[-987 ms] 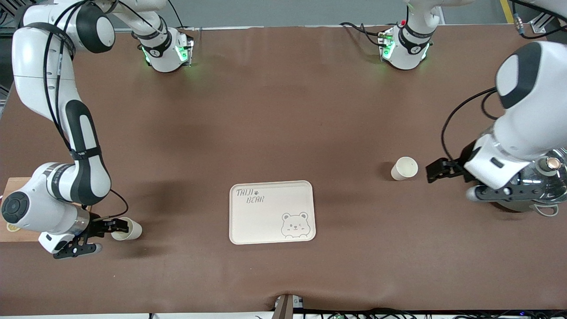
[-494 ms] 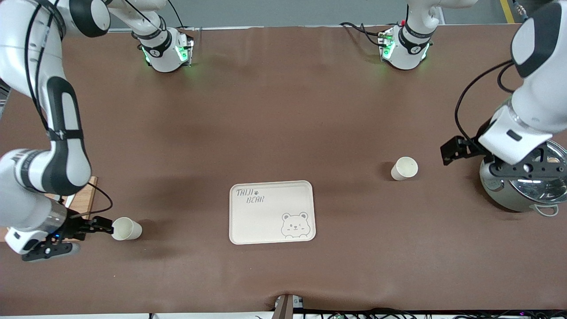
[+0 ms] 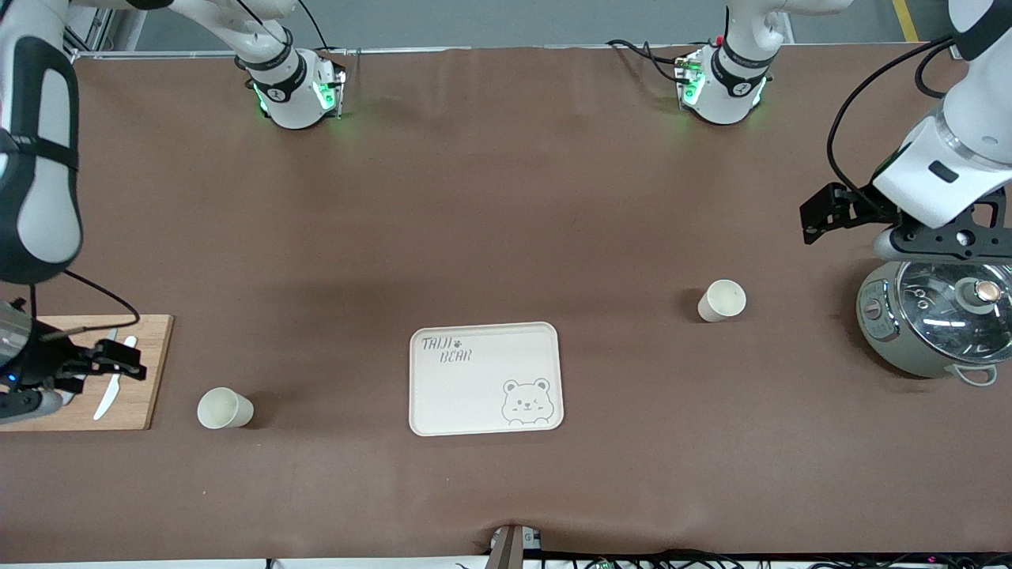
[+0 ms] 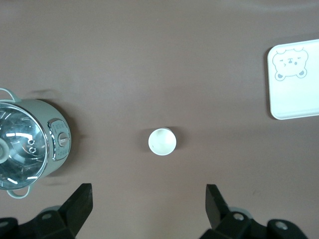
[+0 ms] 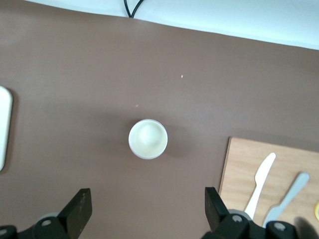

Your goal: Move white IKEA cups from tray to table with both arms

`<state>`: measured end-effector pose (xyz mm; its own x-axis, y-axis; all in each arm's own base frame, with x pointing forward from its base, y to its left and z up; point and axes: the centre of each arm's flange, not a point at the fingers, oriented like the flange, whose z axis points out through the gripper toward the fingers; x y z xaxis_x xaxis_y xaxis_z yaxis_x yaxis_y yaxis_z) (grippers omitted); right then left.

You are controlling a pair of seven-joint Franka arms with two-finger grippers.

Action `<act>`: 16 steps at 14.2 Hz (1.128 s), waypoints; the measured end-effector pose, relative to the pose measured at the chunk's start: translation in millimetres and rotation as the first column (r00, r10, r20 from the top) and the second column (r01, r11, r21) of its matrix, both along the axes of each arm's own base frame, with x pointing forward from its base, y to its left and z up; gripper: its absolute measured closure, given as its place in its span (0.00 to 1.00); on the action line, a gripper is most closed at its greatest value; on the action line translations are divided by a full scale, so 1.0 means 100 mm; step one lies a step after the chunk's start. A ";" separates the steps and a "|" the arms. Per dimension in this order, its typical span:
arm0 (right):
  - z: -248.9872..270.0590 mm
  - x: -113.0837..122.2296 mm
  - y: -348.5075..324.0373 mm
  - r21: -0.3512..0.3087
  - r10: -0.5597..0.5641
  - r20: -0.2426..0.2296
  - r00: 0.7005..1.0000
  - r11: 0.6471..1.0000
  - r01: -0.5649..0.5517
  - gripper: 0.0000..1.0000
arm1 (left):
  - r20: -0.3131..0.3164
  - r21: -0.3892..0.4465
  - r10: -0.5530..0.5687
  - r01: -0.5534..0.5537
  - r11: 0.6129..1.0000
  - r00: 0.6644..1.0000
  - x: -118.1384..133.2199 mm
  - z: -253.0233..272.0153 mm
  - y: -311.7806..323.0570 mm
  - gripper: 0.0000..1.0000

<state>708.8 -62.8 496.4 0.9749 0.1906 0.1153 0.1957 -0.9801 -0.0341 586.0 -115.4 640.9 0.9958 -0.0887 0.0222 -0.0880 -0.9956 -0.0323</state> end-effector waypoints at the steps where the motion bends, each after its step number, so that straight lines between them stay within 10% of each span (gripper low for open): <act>1: 0.14 -0.07 0.00 0.001 -0.001 -0.006 1.000 1.000 0.001 0.00 | -0.001 0.000 -0.003 0.003 1.000 1.000 -0.03 0.01 0.00 0.00; 16: 1.53 -1.21 0.29 -0.037 -0.306 -0.111 0.946 0.952 0.303 0.00 | -0.009 -0.008 -0.026 0.026 1.000 1.000 -0.04 -0.40 0.06 0.00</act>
<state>587.7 -33.4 649.4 0.9932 -0.1163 -0.0006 -0.1163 -0.9930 -0.0193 582.3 -109.9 600.5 0.9933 -0.1149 0.0144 -0.1145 -0.9931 -0.0234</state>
